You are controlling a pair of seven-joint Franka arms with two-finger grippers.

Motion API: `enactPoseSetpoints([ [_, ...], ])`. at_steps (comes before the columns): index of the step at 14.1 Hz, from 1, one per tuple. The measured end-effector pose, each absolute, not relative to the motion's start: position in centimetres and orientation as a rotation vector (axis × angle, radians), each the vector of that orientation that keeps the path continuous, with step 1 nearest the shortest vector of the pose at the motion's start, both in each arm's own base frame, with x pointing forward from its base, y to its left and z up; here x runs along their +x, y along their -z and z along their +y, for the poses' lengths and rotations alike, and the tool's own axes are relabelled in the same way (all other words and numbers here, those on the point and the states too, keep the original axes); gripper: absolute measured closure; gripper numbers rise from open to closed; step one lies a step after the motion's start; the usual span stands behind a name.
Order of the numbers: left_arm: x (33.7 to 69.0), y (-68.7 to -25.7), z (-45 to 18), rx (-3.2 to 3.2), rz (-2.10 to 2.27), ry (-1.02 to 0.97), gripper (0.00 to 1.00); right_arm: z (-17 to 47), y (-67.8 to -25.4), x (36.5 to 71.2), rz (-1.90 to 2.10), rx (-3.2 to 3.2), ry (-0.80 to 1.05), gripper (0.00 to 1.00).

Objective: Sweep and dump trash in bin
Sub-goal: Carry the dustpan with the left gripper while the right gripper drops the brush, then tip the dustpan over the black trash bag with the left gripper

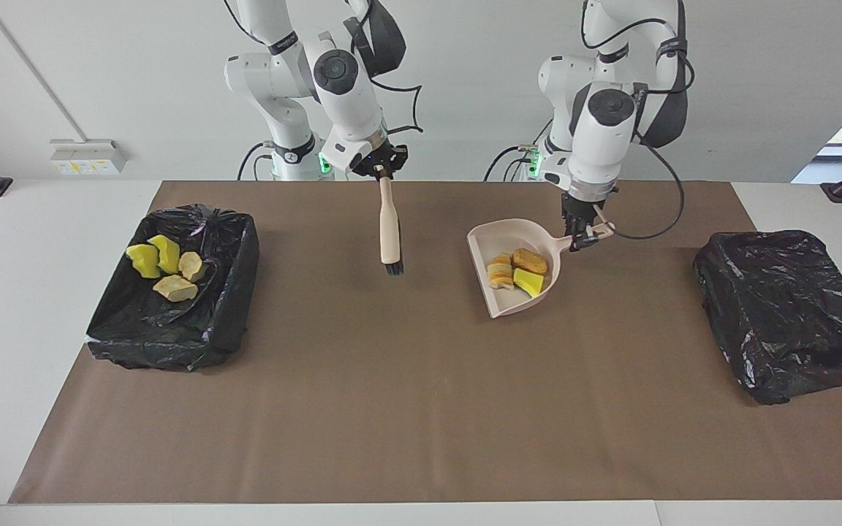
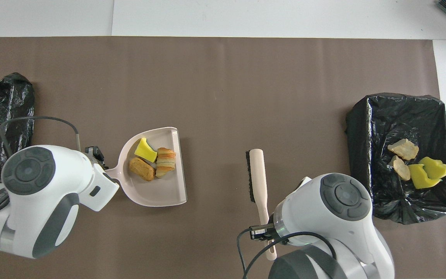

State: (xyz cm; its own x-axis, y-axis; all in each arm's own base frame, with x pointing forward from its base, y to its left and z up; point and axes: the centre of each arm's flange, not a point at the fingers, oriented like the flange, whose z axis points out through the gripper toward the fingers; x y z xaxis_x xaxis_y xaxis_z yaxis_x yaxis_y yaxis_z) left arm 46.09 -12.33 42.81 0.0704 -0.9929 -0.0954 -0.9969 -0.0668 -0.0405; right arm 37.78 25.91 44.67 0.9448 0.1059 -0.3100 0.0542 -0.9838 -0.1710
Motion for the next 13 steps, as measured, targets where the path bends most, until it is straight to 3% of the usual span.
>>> enactPoseSetpoints([
  [5,47.5,-45.1,5.4,-2.353,1.900,-0.033,0.68,30.4,-43.8,35.4,-0.085,-2.970,-0.463,0.74],
  [13,54.5,-51.8,26.7,-2.283,1.837,0.015,0.68,41.0,-35.6,31.9,-0.053,-3.073,-0.417,0.74],
])
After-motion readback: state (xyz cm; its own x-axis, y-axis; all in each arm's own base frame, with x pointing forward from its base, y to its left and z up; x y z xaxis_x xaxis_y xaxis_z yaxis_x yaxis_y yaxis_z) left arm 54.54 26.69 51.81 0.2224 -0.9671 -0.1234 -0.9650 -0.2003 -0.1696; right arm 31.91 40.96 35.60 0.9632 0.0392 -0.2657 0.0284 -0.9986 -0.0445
